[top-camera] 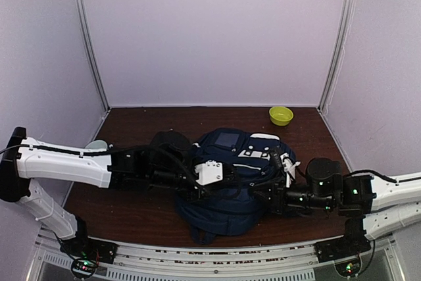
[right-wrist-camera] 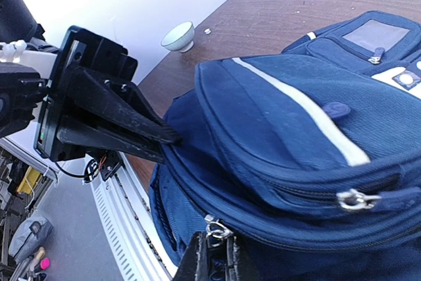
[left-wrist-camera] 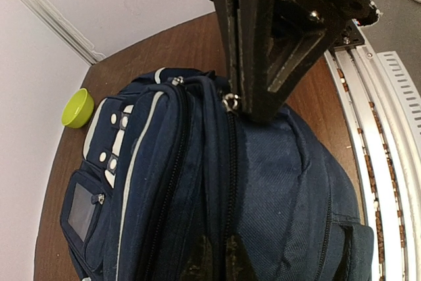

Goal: Pack the student bag
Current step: Zip the upper front pocket of the student bag.

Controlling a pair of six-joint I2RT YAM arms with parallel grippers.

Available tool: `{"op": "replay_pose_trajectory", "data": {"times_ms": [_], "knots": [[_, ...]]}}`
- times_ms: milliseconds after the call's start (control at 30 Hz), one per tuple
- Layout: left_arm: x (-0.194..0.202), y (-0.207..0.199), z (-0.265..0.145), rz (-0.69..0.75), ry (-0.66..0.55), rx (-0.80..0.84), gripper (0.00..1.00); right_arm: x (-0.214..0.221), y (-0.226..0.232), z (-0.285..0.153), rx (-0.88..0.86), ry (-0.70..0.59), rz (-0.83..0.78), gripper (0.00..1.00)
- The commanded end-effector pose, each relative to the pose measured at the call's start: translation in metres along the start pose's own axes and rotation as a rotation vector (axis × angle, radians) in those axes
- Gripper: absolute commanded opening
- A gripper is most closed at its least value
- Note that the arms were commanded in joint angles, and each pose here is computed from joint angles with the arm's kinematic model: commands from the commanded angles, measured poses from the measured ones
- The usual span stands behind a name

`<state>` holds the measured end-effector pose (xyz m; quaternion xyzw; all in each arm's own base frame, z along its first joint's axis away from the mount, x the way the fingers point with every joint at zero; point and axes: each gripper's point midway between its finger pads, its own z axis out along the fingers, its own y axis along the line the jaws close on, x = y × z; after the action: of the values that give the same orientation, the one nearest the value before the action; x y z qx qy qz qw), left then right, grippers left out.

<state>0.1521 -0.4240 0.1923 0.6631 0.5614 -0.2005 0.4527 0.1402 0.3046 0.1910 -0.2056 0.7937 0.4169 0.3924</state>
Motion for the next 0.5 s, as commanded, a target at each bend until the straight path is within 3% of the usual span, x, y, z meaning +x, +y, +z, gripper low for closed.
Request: {"op": "replay_pose_trajectory", "data": {"times_ms": [0, 300, 467], "knots": [[0.008, 0.001, -0.019, -0.016, 0.022, -0.017, 0.0, -0.027, -0.025, -0.008, 0.109, -0.132, 0.045, 0.0], [0.006, 0.0, -0.054, -0.058, -0.034, -0.049, 0.0, -0.018, -0.117, -0.005, 0.347, -0.146, 0.21, 0.0], [0.013, -0.002, -0.057, -0.073, -0.022, -0.051, 0.0, -0.03, -0.118, 0.008, 0.317, -0.129, 0.193, 0.0]]}}
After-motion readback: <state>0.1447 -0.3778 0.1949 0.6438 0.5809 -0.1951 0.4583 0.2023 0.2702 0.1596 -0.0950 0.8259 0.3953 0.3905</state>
